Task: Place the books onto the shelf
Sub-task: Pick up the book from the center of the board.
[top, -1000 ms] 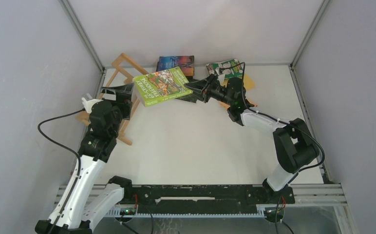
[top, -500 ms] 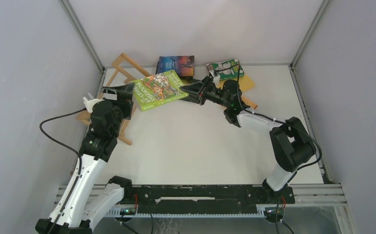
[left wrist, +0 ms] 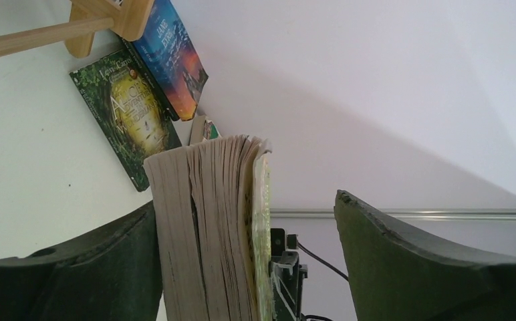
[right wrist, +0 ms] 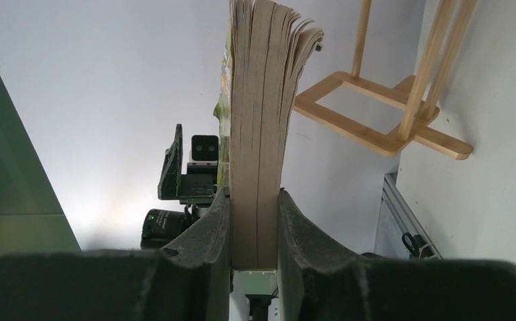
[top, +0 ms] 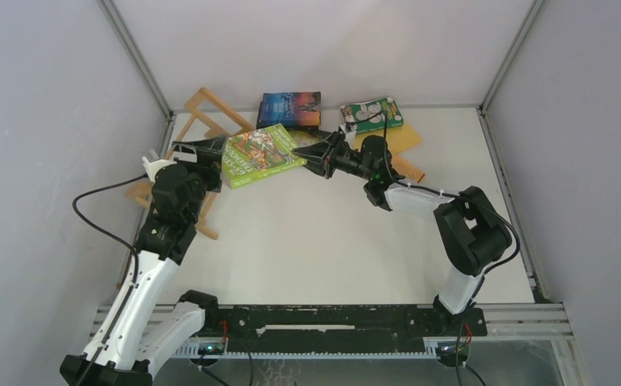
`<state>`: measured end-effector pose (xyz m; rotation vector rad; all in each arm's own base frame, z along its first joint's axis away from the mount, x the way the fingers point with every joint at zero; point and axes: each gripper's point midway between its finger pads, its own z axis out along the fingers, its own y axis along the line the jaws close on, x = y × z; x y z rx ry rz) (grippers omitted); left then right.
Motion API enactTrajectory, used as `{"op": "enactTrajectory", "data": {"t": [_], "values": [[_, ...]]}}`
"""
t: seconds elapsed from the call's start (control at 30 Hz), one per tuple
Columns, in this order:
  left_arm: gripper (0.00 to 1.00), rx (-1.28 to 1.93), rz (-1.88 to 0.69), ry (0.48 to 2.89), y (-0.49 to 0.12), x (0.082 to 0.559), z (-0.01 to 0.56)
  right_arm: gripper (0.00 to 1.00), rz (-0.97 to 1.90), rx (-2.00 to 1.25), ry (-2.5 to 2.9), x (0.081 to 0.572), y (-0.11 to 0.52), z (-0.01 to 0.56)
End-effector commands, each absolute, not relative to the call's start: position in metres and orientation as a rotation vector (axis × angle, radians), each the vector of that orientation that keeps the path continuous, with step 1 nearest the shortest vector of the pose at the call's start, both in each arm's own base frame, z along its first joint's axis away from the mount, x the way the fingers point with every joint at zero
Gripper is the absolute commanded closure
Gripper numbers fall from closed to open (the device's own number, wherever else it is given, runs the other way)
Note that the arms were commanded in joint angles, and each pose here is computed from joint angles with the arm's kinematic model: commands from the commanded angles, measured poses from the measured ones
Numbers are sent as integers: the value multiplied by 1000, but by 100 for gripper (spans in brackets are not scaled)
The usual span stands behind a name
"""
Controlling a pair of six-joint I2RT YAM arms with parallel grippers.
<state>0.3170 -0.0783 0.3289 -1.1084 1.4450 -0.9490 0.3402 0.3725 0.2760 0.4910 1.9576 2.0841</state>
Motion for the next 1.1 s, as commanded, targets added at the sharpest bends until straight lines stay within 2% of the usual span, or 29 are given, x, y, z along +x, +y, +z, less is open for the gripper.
{"op": "enactTrajectory", "data": {"t": [0.0, 0.13, 0.2, 0.33, 0.57, 0.77, 0.8, 0.93, 1.07], "values": [[13, -1083, -1007, 1426, -84, 317, 330, 100, 2213, 343, 1784, 330, 377, 332], [22, -1067, -1015, 1441, -87, 315, 327, 100, 2216, 342, 1788, 331, 380, 333], [31, -1064, -1014, 1445, -87, 313, 325, 100, 2216, 345, 1791, 333, 381, 332], [64, -1063, -1001, 1446, -84, 311, 321, 100, 2222, 345, 1797, 333, 385, 331], [99, -1059, -976, 1482, -85, 311, 315, 100, 2223, 345, 1814, 334, 388, 327], [100, -1076, -915, 1519, -81, 312, 314, 100, 2144, 261, 1854, 335, 389, 313], [100, -1078, -895, 1530, -80, 312, 315, 98, 2108, 238, 1868, 336, 388, 308], [100, -1090, -830, 1549, -74, 314, 320, 78, 1959, 163, 1934, 343, 382, 291], [100, -1097, -825, 1534, -73, 318, 328, 66, 1904, 146, 1960, 349, 375, 280]]}}
